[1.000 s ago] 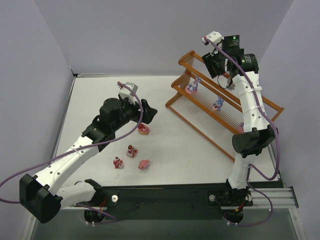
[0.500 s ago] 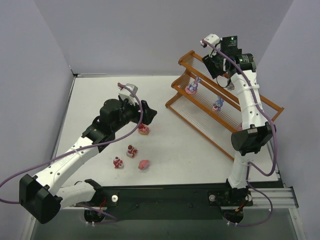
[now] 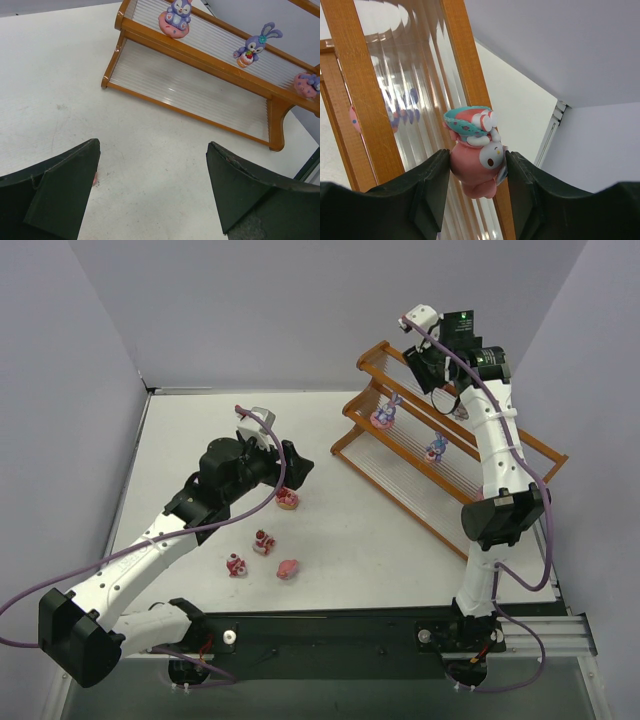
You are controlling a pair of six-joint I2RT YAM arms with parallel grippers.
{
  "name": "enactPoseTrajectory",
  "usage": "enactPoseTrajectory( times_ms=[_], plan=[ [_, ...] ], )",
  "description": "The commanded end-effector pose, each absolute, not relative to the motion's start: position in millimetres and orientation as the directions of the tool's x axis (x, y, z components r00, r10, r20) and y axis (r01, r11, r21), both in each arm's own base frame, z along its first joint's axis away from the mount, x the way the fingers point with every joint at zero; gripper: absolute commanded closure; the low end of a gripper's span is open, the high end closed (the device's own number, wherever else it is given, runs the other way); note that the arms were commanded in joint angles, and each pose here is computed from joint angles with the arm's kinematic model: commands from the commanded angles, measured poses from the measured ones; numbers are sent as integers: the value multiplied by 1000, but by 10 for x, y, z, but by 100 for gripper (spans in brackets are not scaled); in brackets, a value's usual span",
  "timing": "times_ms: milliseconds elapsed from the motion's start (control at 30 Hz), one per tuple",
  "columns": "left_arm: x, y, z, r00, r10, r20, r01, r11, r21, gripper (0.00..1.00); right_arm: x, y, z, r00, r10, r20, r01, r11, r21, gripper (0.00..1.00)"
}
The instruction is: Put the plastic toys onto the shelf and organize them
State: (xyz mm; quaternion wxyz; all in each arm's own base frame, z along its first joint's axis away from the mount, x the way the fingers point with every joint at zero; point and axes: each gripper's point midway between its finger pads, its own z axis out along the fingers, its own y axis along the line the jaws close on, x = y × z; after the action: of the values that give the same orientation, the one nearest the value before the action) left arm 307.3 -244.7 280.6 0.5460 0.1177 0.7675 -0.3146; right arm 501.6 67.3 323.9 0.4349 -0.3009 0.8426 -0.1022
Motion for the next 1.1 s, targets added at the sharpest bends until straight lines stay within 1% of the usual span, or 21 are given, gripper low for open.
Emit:
enactPoseTrajectory(
  times_ms=[0, 67, 200, 300, 333, 367, 400, 433, 467, 500, 533, 567, 633, 667, 700, 733, 767, 800, 867, 900, 1067],
  plan=[
    [3099, -2462, 3126, -309, -216, -926, 556, 749, -361, 3, 4935, 795, 3904, -279, -567, -775, -354, 811, -465, 100],
    [3095, -2471, 3161, -308, -224, -925, 559, 743, -367, 3, 4919, 850, 4016, -236, -559, -795, -348, 813, -467, 100],
    [3092, -2483, 3353, -303, -262, -916, 561, 729, -393, 3, 4669, 1028, 4357, -116, -535, -837, -379, 803, -461, 100],
    [3049, -2522, 3447, -353, -284, -892, 552, 706, -443, 3, 4383, 1291, 4490, -21, -497, -867, -471, 770, -430, 100],
    [3032, -2550, 3639, -354, -320, -879, 562, 679, -473, 3, 4261, 1475, 4504, 19, -472, -881, -535, 740, -408, 100],
    [3011, -2561, 3690, -371, -330, -868, 558, 668, -493, 3, 4178, 1573, 4544, 55, -455, -889, -559, 724, -405, 100],
    [3002, -2563, 3790, -376, -351, -858, 557, 654, -512, 3, 3990, 1616, 4682, 104, -434, -895, -568, 712, -412, 100],
    [2991, -2570, 3963, -385, -394, -835, 552, 626, -550, 3, 3927, 1711, 4529, 91, -426, -900, -606, 694, -389, 100],
    [2967, -2576, 4036, -402, -411, -818, 549, 607, -574, 3, 3782, 1894, 4584, 140, -403, -904, -644, 657, -392, 100],
    [2961, -2592, 4111, -433, -449, -782, 532, 573, -623, 3, 3614, 1940, 4686, 178, -384, -906, -654, 642, -401, 100],
    [2946, -2614, 4230, -446, -468, -763, 540, 539, -646, 3, 3537, 2030, 4627, 175, -374, -911, -679, 624, -387, 100],
    [2910, -2644, 4305, -473, -471, -745, 560, 492, -667, 3, 3402, 2159, 4641, 195, -353, -915, -717, 586, -378, 100],
    [2891, -2723, 4375, -553, -491, -673, 541, 403, -738, 3, 3196, 2272, 4693, 221, -325, -919, -749, 547, -374, 100],
    [2834, -2761, 4460, -582, -478, -658, 566, 343, -750, 3, 3070, 2349, 4735, 246, -312, -918, -763, 522, -382, 100],
    [2819, -2789, 4492, -627, -488, -607, 540, 289, -791, 3, 3021, 2379, 4741, 253, -308, -917, -768, 513, -385, 100],
    [2818, -2827, 4478, -658, -482, -578, 525, 256, -811, 3, 2975, 2411, 4741, 263, -310, -914, -771, 502, -392, 100],
    [2798, -2851, 4578, -653, -491, -576, 559, 200, -804, 3, 2944, 2439, 4716, 275, -321, -906, -771, 489, -407, 100],
    [2744, -2873, 4614, -696, -483, -531, 538, 139, -831, 2, 2888, 2477, 4714, 288, -329, -899, -770, 479, -422, 100],
    [2685, -2881, 4757, -696, -493, -521, 568, 65, -820, 3, 2833, 2517, 4665, 292, -353, -889, -776, 456, -436, 100],
    [2675, -2877, 4785, -704, -496, -508, 562, 48, -826, 3, 2796, 2575, 4634, 310, -377, -873, -774, 433, -462, 100],
    [2682, -2888, 4840, -718, -489, -495, 544, 50, -838, 3, 2683, 2734, 4492, 355, -456, -816, -766, 359, -533, 100]
  ],
)
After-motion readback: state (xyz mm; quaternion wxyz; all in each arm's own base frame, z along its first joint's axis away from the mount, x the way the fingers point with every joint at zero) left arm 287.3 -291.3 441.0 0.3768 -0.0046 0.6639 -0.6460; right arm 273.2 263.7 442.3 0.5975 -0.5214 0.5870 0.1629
